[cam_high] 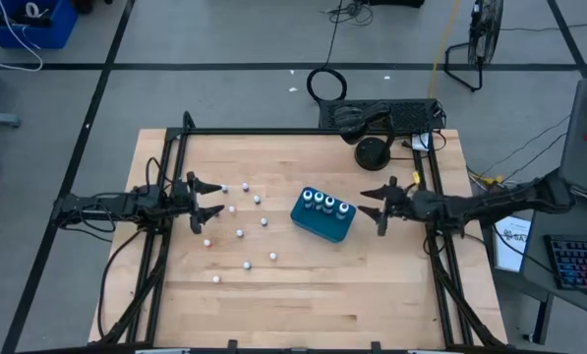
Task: Pick & Place food coloring
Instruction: Put the small red food coloring bottle into the blue container
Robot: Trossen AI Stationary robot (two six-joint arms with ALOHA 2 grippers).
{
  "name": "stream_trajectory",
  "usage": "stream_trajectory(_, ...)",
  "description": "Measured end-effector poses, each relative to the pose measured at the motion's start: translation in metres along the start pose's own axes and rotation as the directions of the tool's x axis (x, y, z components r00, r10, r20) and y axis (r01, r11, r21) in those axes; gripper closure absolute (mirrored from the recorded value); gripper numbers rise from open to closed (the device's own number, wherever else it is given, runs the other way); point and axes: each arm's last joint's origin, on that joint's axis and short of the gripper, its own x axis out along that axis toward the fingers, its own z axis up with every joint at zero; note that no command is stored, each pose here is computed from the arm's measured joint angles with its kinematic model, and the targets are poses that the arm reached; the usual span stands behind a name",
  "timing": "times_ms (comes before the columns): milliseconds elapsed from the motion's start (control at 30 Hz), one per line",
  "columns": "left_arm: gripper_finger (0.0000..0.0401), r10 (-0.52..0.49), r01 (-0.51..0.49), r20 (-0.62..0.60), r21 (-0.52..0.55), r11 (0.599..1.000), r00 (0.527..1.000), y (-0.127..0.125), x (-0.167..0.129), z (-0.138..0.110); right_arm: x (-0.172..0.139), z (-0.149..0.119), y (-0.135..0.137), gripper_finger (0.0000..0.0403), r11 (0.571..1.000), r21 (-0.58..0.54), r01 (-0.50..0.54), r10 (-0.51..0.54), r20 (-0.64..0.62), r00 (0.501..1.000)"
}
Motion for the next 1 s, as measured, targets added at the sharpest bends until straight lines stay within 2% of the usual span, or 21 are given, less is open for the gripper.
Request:
stream_trajectory(100, 0.0093, 0.0, 0.0, 0.0, 0.0, 1.0, 1.0, 0.0, 0.0, 0.0, -0.005, 0.008, -0.005, 0.0182, 0.998, 0.032, -0.047, 0.045, 0.066, 0.997)
stream_trajectory(267, 0.0093, 0.0, 0.0, -0.001, 0.0, 1.0, 1.0, 0.0, 0.0, 0.0, -0.011, 0.012, -0.012, 0.0183, 0.995, 0.04, -0.093, 0.089, 0.083, 0.993)
stream_trajectory(533, 0.0093, 0.0, 0.0, 0.0, 0.0, 1.0, 1.0, 0.0, 0.0, 0.0, -0.019, 0.009, -0.022, 0.018, 0.999, 0.043, -0.022, 0.019, 0.057, 0.998)
stream_trajectory(800, 0.0093, 0.0, 0.0, -0.001, 0.0, 1.0, 1.0, 0.0, 0.0, 0.0, -0.022, 0.011, -0.023, 0.0179, 1.0, -0.026, -0.017, 0.019, 0.081, 0.997)
stream_trajectory(1000, 0.0093, 0.0, 0.0, -0.001, 0.0, 1.0, 1.0, 0.0, 0.0, 0.0, -0.022, 0.011, -0.023, 0.0179, 0.999, -0.032, -0.016, 0.018, 0.079, 0.997)
